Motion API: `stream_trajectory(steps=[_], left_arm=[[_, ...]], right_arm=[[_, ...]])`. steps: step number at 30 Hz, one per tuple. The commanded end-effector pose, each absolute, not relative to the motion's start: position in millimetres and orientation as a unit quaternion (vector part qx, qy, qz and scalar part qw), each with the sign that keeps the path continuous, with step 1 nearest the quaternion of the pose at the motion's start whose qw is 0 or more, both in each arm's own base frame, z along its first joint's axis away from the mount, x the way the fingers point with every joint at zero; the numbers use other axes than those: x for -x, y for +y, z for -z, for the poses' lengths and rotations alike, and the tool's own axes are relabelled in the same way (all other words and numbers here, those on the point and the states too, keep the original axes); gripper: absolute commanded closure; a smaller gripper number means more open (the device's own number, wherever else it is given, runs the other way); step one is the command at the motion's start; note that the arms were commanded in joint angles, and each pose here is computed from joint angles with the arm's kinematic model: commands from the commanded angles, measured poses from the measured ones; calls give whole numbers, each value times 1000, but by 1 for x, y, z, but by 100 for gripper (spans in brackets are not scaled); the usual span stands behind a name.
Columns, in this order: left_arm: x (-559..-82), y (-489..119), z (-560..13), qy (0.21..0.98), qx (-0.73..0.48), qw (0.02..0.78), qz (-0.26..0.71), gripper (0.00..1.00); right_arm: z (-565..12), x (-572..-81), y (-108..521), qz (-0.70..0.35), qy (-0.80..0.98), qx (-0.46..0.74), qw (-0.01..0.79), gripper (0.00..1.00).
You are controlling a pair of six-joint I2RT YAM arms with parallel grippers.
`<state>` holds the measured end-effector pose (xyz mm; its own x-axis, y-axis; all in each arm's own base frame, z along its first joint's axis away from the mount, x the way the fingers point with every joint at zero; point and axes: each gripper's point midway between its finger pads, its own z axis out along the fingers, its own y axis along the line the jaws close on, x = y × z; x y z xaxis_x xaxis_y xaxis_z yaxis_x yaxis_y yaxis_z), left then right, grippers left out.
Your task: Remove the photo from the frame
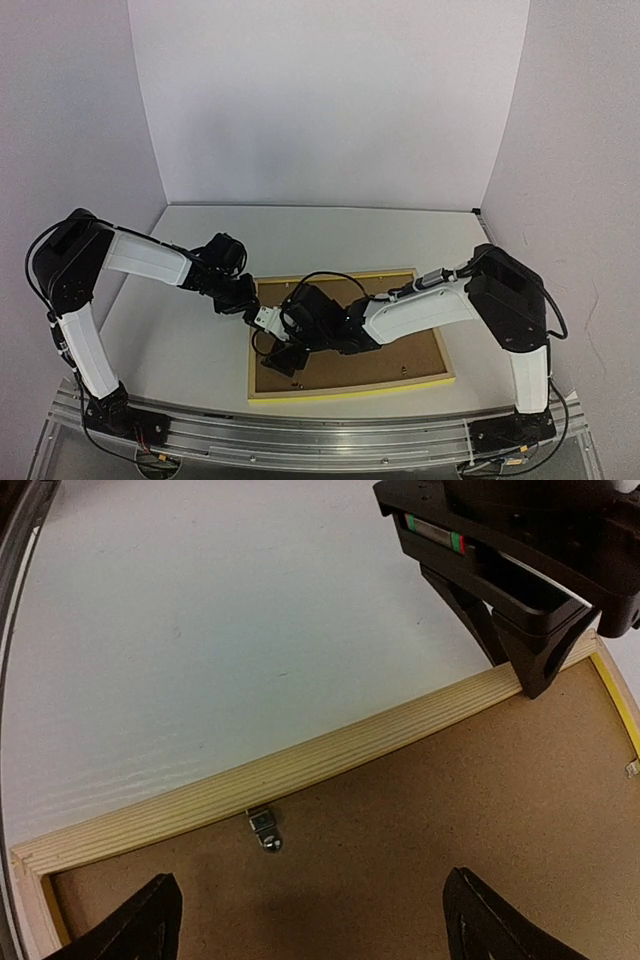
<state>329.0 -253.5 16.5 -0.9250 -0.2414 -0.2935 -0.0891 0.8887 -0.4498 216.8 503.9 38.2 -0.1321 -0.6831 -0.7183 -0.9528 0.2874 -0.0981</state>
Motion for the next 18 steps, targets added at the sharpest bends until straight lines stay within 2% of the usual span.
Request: stream_trajectory(steps=[1, 14, 18], left_arm=[[-298, -243, 4, 969, 100, 118, 194, 100], [-295, -244, 7, 969, 109, 108, 192, 100], [-291, -241, 10, 969, 130, 98, 186, 100]], right_arm=[[-40, -240, 518, -182, 714, 549, 395, 18], [-11, -233, 521, -171, 724, 535, 401, 21], [-11, -244, 515, -137, 752, 483, 427, 21]])
